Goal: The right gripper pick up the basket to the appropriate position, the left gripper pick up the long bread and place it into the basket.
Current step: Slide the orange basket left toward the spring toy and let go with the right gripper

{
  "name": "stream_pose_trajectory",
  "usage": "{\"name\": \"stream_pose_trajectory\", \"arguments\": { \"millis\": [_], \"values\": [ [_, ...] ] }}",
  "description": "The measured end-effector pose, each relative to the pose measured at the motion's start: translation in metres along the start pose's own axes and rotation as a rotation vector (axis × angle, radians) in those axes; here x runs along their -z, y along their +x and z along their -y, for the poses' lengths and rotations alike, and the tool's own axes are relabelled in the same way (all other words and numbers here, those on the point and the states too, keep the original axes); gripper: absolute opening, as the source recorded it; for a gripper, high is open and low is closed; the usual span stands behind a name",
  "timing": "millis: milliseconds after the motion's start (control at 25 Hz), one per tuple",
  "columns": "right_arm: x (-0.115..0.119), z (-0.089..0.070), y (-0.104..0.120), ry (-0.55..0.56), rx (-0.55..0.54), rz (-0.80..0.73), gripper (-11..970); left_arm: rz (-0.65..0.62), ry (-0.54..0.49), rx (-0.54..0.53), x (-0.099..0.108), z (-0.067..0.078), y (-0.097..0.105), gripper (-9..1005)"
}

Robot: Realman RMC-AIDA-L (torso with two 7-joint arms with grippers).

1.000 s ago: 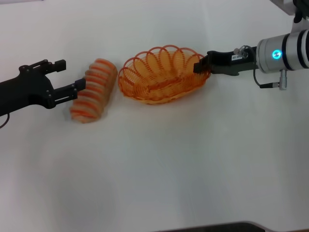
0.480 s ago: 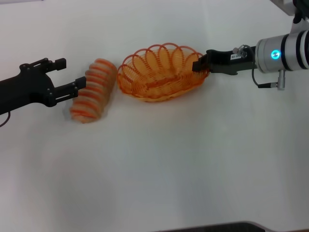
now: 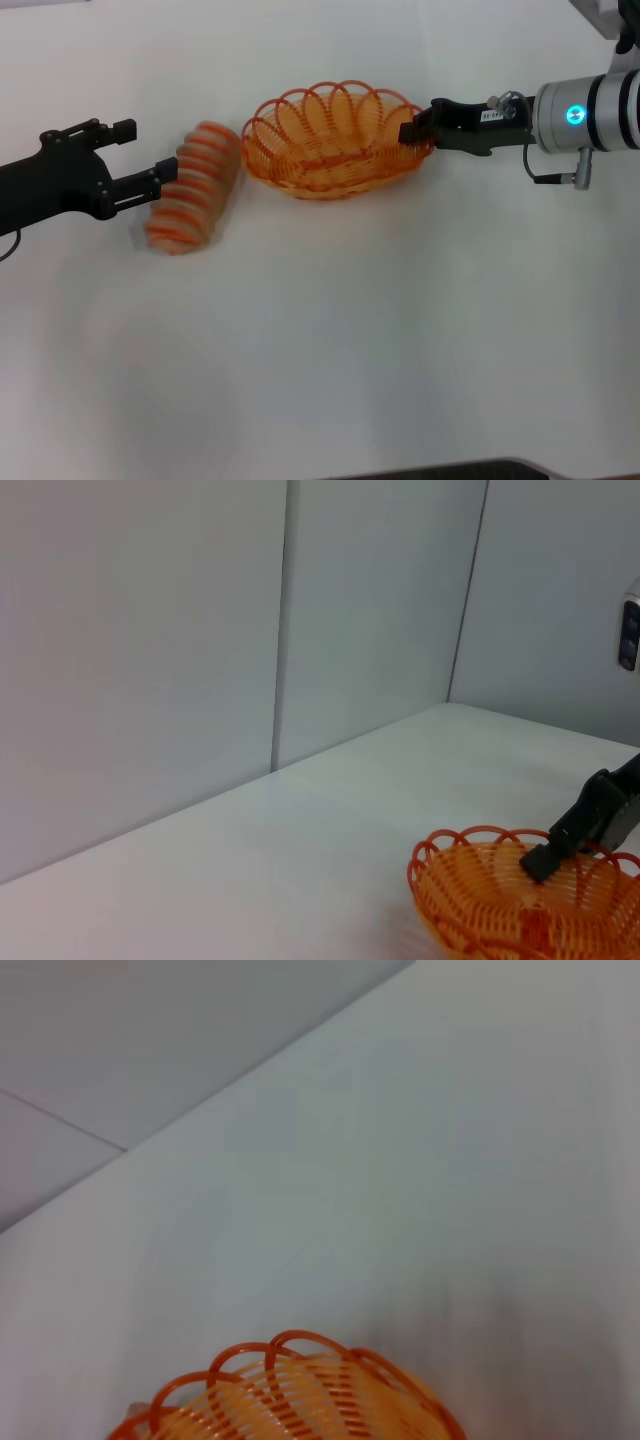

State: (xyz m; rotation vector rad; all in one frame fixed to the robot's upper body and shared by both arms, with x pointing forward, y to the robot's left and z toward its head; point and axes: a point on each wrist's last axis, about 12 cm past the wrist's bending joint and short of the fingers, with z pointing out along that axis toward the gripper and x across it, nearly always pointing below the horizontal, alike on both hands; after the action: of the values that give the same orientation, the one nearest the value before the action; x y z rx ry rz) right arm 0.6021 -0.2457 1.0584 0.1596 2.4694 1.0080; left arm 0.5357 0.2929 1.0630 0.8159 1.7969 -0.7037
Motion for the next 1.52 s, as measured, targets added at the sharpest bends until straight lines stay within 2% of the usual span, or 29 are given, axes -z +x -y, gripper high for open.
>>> {"name": "stream_pose_trajectory", "arguments": {
  "millis": [480,1040,1240,1520],
  "values": [
    [0.0012,0.0007,0.0004,-0.006,-0.006,0.0,97,-0.001,0.0,-0.003,0.0005,-0.0009,-0.0007,750],
    [0.0025,0.002,-0.0008,-0.005,-0.012,0.01,162,-0.002,-0.005,-0.011,0.0003,-0.0035,-0.003,750],
    [0.0026,0.0008,-0.0025,-0.008,-0.014,0.014,296,-0.003,-0.008,-0.013,-0.0005,-0.0042,-0.0037,750],
    [0.0027,-0.0005,-0.0025,-0.026,-0.031,0.021,327,-0.003,-0.009,-0.016,-0.0013,-0.005,-0.0049,748]
  ]
}}
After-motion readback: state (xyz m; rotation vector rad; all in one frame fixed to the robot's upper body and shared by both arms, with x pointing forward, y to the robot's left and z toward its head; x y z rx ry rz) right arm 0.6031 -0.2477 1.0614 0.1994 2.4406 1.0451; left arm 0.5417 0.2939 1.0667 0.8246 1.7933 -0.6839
